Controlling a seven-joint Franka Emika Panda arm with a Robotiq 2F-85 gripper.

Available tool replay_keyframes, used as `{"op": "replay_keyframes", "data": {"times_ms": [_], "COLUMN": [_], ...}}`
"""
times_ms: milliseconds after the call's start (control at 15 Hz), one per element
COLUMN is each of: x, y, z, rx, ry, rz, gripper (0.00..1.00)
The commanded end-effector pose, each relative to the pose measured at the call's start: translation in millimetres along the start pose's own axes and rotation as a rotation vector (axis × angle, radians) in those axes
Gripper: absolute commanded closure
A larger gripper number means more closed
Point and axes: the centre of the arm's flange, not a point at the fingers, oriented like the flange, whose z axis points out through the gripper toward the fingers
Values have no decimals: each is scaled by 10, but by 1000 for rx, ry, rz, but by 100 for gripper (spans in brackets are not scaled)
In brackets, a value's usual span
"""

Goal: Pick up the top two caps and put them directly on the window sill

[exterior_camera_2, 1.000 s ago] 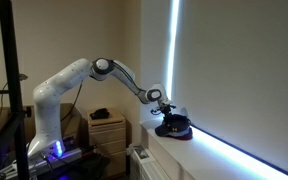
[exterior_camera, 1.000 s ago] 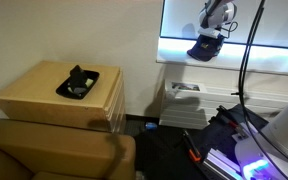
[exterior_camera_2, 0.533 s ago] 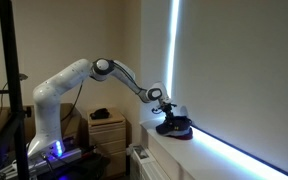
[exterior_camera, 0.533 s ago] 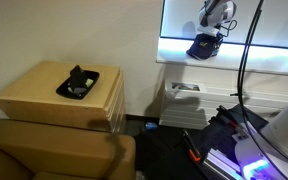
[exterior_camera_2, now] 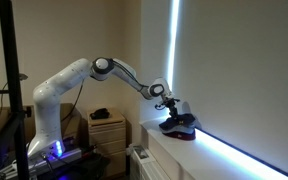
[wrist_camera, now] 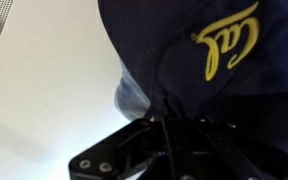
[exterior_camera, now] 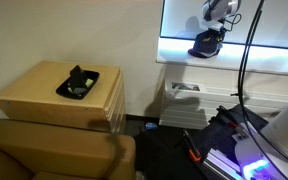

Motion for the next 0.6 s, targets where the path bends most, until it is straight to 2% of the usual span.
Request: {"op": "replay_keyframes", "data": {"times_ms": [0,333,533], "x": [172,83,47], "y": [-79,-88,-94], "z": [-395,-464,-520], "rx": [59,20,45], "ry": [-16,-57,-80], "rz": [28,-44,-35], "gripper": [98,98,98]}}
